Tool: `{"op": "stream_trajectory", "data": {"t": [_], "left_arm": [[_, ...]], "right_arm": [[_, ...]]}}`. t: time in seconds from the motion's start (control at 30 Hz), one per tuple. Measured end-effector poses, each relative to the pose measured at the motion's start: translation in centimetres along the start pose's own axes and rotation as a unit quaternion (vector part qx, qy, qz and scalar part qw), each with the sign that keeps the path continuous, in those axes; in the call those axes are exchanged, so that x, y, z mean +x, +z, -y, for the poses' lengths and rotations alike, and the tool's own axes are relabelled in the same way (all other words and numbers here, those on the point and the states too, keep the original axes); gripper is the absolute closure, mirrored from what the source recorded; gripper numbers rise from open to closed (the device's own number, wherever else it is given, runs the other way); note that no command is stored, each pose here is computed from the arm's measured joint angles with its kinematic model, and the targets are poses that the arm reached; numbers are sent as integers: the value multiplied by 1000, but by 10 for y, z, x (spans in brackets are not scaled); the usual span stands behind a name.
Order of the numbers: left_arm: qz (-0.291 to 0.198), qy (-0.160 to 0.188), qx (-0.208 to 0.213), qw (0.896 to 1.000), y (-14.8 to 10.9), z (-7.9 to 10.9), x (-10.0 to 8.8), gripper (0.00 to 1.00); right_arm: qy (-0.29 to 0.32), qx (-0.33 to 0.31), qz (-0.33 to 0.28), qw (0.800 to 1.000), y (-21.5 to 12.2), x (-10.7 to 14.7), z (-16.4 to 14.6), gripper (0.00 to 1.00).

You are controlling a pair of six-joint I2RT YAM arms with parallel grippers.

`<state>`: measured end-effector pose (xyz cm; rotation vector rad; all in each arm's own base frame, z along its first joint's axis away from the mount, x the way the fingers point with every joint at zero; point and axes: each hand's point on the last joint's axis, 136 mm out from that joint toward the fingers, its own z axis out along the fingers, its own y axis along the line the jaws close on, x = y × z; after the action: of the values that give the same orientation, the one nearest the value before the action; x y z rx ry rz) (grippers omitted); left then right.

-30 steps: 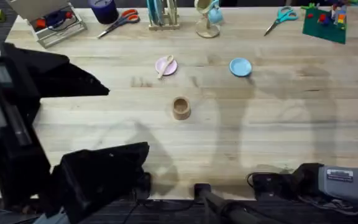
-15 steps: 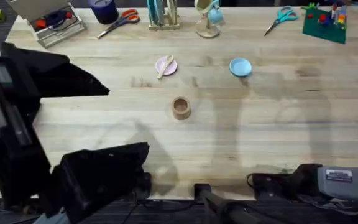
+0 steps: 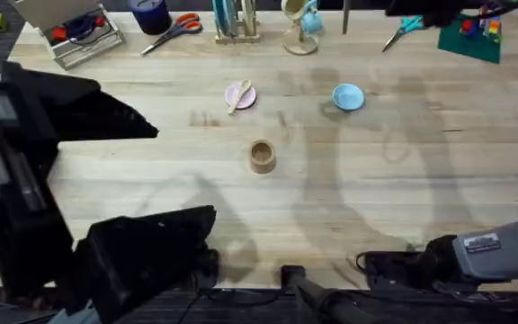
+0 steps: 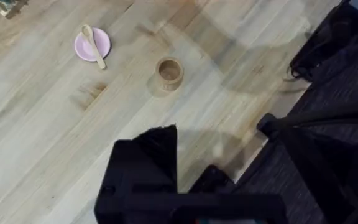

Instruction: Pick up a utensil and set it on the pink plate, then put the other utensil in the container.

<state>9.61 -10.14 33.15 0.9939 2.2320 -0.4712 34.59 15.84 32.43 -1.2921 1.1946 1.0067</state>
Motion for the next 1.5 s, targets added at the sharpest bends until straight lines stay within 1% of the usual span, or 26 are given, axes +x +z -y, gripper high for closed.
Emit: {"op": "stream_trajectory", "data": {"t": [0.13,0.3,0.5,0.67,0.87,1.2,1.3,1.5], "left_arm": [[0,0,0,1000,0,0,0,7],[0,0,0,1000,0,0,0,7],[0,0,0,1000,0,0,0,7],[0,0,0,1000,0,0,0,8],[0,0,0,1000,0,0,0,7],[0,0,0,1000,0,0,0,7],[0,0,0,1000,0,0,0,8],[0,0,0,1000,0,0,0,7]], "right_arm": [[15,-14,1,1000,9,22,-4,970],[17,-29,5,999,18,38,-17,970],[19,-33,13,999,21,59,-27,970],[32,-35,15,999,22,75,-35,970],[32,-41,16,999,26,78,-39,969],[23,-95,24,995,58,74,-61,968],[29,-106,24,994,66,81,-64,966],[38,-133,27,990,85,102,-73,966]]}}
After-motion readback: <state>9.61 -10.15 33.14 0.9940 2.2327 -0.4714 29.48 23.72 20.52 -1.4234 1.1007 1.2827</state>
